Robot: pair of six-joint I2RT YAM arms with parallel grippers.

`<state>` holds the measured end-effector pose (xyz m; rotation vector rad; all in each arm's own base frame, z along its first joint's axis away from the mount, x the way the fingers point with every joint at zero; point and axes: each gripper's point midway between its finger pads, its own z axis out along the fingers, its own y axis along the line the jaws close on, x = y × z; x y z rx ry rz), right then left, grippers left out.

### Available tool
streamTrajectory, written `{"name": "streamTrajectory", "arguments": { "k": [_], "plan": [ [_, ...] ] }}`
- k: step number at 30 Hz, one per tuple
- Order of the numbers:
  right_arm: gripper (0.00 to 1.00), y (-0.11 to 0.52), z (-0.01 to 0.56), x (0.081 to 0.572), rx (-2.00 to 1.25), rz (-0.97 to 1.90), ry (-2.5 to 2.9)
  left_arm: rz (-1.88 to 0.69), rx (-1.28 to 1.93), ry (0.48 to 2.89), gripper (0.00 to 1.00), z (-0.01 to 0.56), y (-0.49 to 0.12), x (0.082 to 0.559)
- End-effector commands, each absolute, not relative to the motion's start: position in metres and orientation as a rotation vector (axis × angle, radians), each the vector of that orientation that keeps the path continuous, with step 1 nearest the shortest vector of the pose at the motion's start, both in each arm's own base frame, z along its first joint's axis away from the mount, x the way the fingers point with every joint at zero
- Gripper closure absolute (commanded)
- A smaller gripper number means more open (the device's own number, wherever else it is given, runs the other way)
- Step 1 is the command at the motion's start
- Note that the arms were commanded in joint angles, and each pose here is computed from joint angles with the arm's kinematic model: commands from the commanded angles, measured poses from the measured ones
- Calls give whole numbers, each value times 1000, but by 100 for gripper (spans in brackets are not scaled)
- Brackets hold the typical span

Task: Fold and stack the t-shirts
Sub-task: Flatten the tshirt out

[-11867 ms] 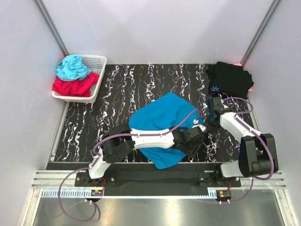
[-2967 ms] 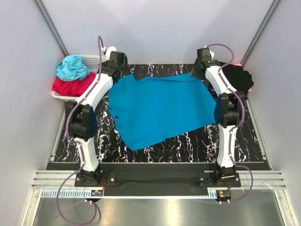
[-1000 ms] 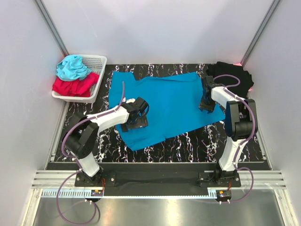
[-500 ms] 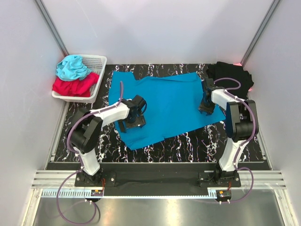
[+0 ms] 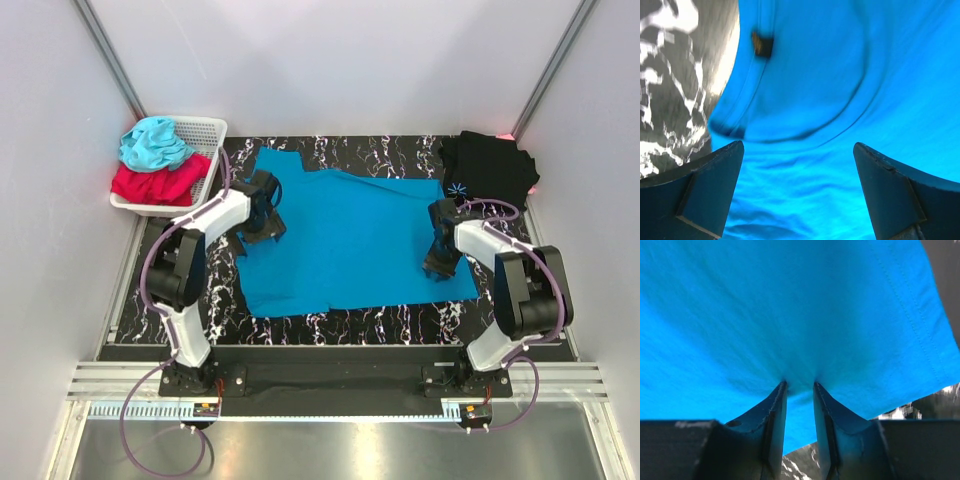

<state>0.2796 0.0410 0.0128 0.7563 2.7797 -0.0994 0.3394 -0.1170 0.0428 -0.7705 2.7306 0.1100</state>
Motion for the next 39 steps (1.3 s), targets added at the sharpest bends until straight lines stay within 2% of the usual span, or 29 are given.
{"name": "streamTrajectory", "arguments": {
  "k": [1,6,12,15,17,21,24,27,32,36,39],
  "plan": [
    [65,44,15,246,813,-162,2794,82,-775,2725,1,53,-114,365],
    [66,72,19,229,794,-154,2779,78,-747,2755,1,45,-120,381],
    [67,82,29,233,778,-183,2736,100,-725,2788,1,29,-119,385],
    [66,68,55,257,704,-294,2647,40,-692,2732,1,39,-119,386],
    [63,63,89,283,676,-340,2560,-4,-688,2650,1,66,-117,389],
    [60,70,153,330,633,-296,2420,-8,-676,2543,1,109,-107,389],
    [56,77,172,355,588,-289,2390,-42,-660,2481,1,141,-105,389],
    [53,80,161,381,553,-320,2427,-104,-588,2481,1,155,-114,396],
    [54,101,129,416,503,-184,2536,-123,-392,2560,1,148,-129,417],
    [53,107,111,442,487,-47,2533,-97,-453,2521,1,149,-117,454],
    [55,97,112,456,489,-37,2508,-273,-548,2498,1,152,-121,494]
  ]
}}
